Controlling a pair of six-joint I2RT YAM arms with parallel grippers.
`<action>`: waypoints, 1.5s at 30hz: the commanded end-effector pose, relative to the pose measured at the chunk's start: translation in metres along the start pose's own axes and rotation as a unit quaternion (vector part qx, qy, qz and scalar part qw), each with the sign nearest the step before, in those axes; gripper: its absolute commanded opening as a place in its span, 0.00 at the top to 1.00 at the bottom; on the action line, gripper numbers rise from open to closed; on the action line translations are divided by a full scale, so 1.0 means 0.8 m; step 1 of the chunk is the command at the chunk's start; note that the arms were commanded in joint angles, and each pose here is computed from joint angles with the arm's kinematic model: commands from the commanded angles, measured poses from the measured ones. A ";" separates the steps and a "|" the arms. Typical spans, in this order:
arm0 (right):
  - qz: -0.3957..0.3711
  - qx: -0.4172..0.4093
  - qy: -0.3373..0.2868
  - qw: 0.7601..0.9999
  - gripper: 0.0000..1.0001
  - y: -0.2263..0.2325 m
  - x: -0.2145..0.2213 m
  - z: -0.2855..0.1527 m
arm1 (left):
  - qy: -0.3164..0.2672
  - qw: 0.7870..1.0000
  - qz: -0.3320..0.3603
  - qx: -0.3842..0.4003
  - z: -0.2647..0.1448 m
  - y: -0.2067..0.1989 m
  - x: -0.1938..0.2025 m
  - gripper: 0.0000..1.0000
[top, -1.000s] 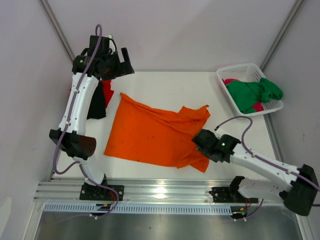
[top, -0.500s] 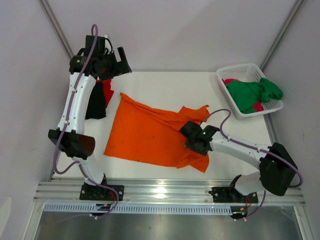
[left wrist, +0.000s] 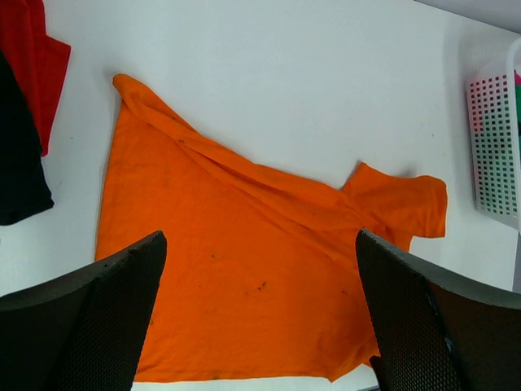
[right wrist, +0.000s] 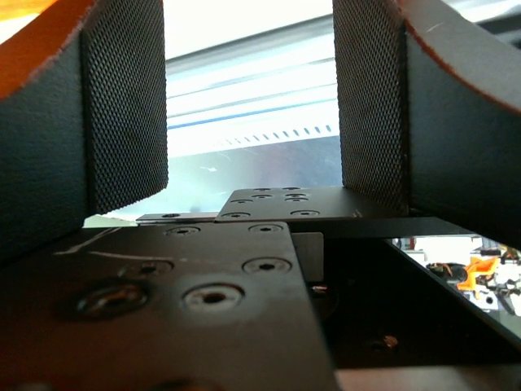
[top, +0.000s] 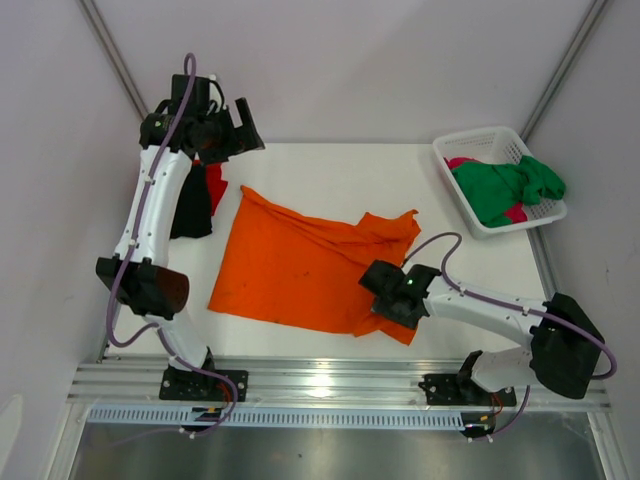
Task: Fold and stack the t-shirts
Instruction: Flatten out the tshirt
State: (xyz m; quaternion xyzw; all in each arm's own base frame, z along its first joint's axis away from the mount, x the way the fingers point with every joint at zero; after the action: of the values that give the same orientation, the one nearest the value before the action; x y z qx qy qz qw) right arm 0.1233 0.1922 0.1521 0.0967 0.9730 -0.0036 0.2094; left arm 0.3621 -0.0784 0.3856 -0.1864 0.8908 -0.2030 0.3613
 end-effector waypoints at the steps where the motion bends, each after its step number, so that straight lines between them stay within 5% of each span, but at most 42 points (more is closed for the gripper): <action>1: 0.019 0.008 -0.002 1.000 0.38 -0.010 0.005 -0.013 | -0.024 0.999 -0.004 0.030 -0.023 -0.008 -0.007 0.00; 24: -0.025 0.052 0.099 0.993 0.37 0.000 0.001 0.066 | -0.047 0.998 -0.009 0.046 -0.059 -0.004 -0.012 0.01; 45: 0.008 0.101 0.143 0.984 0.37 -0.062 0.029 0.015 | -0.072 0.995 -0.028 0.069 -0.087 0.000 -0.030 0.00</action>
State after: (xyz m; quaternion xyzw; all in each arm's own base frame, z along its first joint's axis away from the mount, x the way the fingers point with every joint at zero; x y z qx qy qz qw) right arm 0.1105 0.1590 0.1248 0.1079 0.9890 -0.0646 0.0775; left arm 0.3370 -0.0554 0.4208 -0.2005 0.8626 -0.2382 0.3988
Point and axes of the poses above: each gripper's point midway between its finger pads, its own z axis out along the fingers, its own y axis along the line the jaws close on, x = y × z, the point moved 10 cm from there along -z, back along the fingers, and after that the axes turned 12 degrees about -z, right-handed, at the moved point
